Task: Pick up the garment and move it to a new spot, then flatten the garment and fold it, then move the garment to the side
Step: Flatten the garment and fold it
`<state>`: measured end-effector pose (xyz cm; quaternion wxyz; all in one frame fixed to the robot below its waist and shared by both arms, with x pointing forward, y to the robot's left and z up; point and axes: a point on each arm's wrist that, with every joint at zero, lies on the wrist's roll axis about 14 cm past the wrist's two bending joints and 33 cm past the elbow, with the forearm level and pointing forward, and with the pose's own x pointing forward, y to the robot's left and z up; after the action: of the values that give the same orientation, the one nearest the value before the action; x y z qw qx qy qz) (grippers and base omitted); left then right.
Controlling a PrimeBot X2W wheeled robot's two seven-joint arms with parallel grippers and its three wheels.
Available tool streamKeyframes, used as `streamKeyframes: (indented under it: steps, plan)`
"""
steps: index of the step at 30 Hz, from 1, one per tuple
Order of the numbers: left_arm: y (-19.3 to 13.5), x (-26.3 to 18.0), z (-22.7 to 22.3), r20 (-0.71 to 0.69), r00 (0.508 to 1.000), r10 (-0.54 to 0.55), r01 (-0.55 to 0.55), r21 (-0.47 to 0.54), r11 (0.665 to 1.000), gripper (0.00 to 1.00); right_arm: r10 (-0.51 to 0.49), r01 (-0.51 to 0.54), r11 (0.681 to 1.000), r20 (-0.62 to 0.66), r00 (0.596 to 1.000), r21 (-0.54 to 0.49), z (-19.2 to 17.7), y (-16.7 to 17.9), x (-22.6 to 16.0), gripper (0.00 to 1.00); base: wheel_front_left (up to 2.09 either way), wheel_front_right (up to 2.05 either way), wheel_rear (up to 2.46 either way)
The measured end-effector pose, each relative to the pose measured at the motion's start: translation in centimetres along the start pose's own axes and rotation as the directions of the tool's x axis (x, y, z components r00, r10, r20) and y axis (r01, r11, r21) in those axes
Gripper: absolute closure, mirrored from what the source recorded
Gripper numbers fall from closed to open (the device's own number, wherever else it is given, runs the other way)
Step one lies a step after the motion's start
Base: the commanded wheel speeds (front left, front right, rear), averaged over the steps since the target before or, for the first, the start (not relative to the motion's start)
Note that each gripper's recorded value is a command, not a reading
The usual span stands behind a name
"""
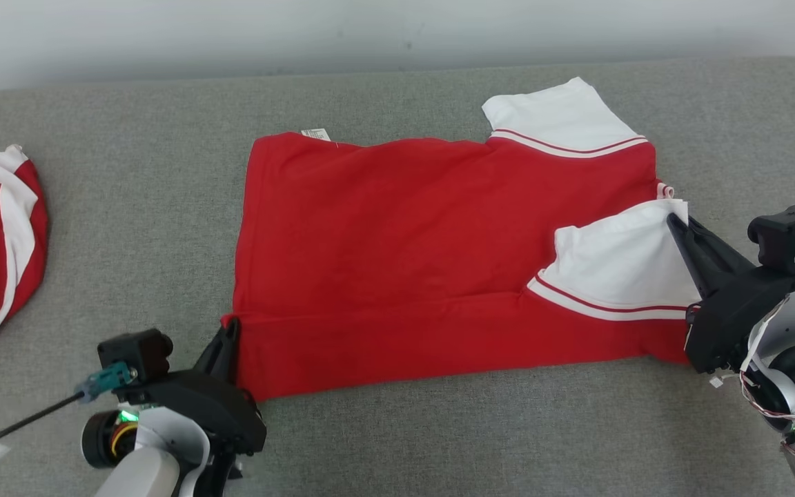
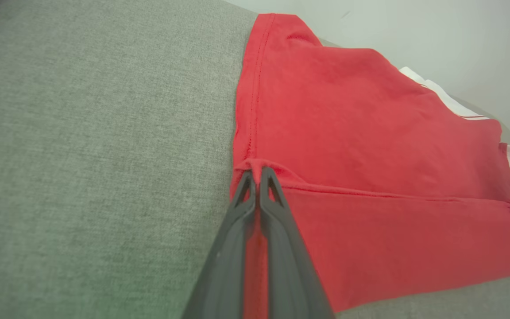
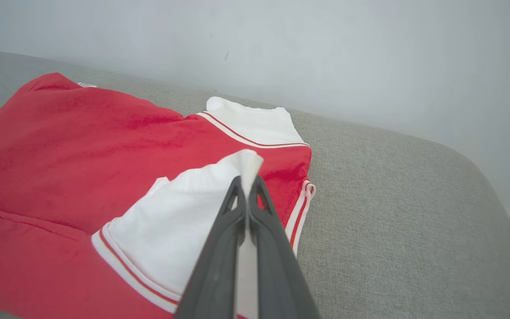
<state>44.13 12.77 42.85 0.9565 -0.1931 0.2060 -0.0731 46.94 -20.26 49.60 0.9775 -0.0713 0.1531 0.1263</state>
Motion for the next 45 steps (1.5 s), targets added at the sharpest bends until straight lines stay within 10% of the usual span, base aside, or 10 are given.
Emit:
streamKeyframes:
  steps: [16,17,19,20,21,29,45]
  plan:
    - [0.3,3.0,0.9,-0.016,1.0,0.012,-0.011,0.078,0.997,1.0,-0.031,0.031,0.999,0.02,0.999,0.02,-0.8,-1.0,1.6,1.0,0.0,0.0,0.0]
    - [0.3,3.2,0.8,-0.021,1.0,0.013,-0.011,0.077,0.997,0.95,-0.028,0.027,0.999,0.024,0.999,0.018,-0.8,-0.8,1.8,1.0,0.0,0.0,0.0]
    - [0.5,3.3,0.4,-0.032,0.999,0.018,-0.016,0.08,0.997,0.45,-0.022,0.021,1.0,0.035,0.999,0.02,-0.9,-0.6,2.1,1.0,0.0,0.0,0.0]
    - [0.6,3.3,0.2,-0.035,0.999,0.024,-0.021,0.081,0.996,0.12,-0.018,0.017,1.0,0.043,0.999,0.02,-0.7,-0.4,2.2,0.8,0.0,0.0,0.0]
    - [0.7,3.3,0.1,-0.036,0.999,0.028,-0.025,0.084,0.996,0.0,-0.018,0.017,1.0,0.048,0.999,0.02,-0.7,-0.4,2.4,0.0,0.0,0.0,0.0]
    - [1.4,2.4,1.1,0.043,0.998,0.051,-0.055,0.106,0.993,0.0,-0.068,0.057,0.993,0.1,0.993,0.108,0.2,-1.0,2.3,0.0,0.0,0.0,0.0]
    - [1.0,-1.4,-1.6,0.028,0.999,0.045,-0.05,0.212,0.976,0.0,-0.151,0.228,0.919,-0.249,0.957,0.321,-7.8,-1.6,-3.5,0.0,0.0,0.0,0.0]
